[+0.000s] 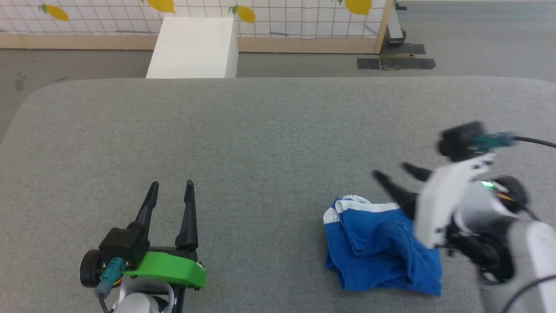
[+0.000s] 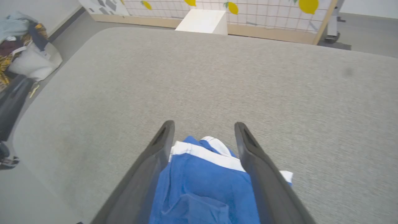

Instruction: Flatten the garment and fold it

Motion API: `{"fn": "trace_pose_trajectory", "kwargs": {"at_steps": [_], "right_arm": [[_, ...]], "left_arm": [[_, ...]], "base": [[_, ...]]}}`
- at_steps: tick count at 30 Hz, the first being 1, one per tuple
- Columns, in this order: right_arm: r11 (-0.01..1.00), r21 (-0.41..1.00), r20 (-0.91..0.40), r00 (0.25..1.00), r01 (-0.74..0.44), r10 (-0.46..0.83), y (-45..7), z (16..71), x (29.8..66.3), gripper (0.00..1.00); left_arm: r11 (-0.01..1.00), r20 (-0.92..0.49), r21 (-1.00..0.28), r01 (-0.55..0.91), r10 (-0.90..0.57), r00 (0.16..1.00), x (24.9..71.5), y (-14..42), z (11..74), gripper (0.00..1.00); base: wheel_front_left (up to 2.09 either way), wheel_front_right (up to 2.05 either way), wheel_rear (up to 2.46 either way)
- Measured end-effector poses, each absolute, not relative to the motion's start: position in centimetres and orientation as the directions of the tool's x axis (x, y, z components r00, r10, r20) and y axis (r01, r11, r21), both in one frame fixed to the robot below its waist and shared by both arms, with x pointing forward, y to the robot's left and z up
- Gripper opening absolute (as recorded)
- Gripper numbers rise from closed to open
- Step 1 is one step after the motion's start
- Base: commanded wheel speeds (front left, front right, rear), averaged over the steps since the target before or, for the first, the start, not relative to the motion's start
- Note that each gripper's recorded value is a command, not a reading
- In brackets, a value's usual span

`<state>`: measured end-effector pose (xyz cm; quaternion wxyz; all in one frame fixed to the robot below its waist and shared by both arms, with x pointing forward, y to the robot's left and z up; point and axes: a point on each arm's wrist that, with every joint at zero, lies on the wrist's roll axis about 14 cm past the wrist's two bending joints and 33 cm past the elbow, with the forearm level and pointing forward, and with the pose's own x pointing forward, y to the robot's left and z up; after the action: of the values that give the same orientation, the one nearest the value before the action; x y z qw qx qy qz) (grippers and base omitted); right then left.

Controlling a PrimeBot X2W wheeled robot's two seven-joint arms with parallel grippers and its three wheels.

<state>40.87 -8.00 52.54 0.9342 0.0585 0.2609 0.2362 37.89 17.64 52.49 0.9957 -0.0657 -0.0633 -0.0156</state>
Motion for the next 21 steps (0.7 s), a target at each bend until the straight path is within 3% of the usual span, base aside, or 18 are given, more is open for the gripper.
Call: {"fn": "trace_pose_trajectory", "kwargs": {"at_steps": [3, 7, 12, 21], "right_arm": [[0.945, 0.187, -0.503, 0.800, -0.270, 0.328, -13.3, 51.2, 40.5, 1.00], [0.982, 0.109, -0.609, 0.771, -0.153, 0.188, -17.7, 47.9, 38.5, 1.00], [0.986, 0.066, -0.732, 0.664, -0.151, 0.151, -18.1, 43.1, 35.8, 1.00], [0.972, 0.097, -0.808, 0.553, -0.214, 0.203, -15.4, 38.1, 34.7, 1.00]], "left_arm": [[0.990, 0.130, -0.130, 0.055, -0.038, 0.991, 38.2, 17.2, 52.5, 1.00], [0.989, 0.124, -0.130, 0.071, -0.054, 0.991, 38.5, 16.7, 52.3, 1.00], [0.988, 0.112, -0.130, 0.085, -0.070, 0.991, 38.8, 16.3, 51.7, 1.00], [0.987, 0.096, -0.136, 0.086, -0.073, 0.993, 39.2, 16.1, 51.2, 1.00]], "base": [[0.00, 0.00, 0.00], [0.00, 0.00, 0.00], [0.00, 0.00, 0.00], [0.00, 0.00, 0.00]]}}
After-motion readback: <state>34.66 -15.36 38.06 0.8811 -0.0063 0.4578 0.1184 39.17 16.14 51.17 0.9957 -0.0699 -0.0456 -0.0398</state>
